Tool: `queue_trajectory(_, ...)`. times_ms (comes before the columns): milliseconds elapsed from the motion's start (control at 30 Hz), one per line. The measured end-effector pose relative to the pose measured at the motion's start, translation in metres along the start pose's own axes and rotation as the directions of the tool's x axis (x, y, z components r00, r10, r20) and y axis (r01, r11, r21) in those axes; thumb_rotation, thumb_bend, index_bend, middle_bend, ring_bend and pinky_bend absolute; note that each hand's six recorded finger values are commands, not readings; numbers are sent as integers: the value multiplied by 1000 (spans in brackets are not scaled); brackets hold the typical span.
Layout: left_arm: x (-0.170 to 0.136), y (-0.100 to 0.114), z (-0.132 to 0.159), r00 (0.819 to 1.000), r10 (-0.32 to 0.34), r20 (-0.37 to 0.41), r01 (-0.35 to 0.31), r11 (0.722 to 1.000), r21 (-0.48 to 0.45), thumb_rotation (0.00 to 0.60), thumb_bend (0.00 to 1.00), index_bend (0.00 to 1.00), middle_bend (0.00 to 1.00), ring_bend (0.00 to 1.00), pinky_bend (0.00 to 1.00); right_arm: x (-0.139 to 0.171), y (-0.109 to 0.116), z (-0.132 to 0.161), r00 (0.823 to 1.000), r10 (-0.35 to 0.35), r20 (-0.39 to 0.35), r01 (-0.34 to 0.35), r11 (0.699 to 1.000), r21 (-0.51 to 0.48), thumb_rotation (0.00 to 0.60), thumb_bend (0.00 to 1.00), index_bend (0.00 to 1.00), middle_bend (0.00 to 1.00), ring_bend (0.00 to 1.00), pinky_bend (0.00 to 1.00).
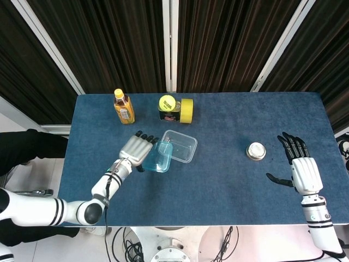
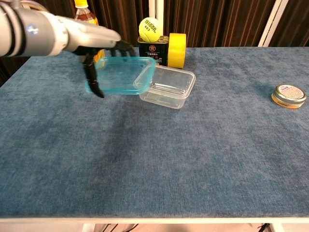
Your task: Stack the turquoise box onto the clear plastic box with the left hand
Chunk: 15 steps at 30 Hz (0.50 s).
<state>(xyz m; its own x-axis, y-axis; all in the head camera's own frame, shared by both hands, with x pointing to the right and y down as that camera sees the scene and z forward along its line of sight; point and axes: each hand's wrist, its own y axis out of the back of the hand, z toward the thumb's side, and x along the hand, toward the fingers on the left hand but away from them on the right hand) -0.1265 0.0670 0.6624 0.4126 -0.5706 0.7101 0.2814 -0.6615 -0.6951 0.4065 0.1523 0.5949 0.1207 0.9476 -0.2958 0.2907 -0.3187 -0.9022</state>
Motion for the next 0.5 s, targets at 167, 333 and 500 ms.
queue_trajectory(167,33,20,20,996,-10,94,3,997,81,600,38,342,298,196,97,5,2,-3,1000,-2,18,2,1000,5,600,20,0,0,0,0)
queue_trajectory(333,64,40,30,989,22,149,-46,986,161,600,38,338,295,187,96,10,6,-5,999,-8,39,8,1000,14,600,21,0,0,0,0)
queue_trajectory(500,88,46,40,982,10,189,-47,980,195,600,39,331,292,179,93,16,9,-6,998,-16,59,15,1000,21,600,20,0,0,0,0)
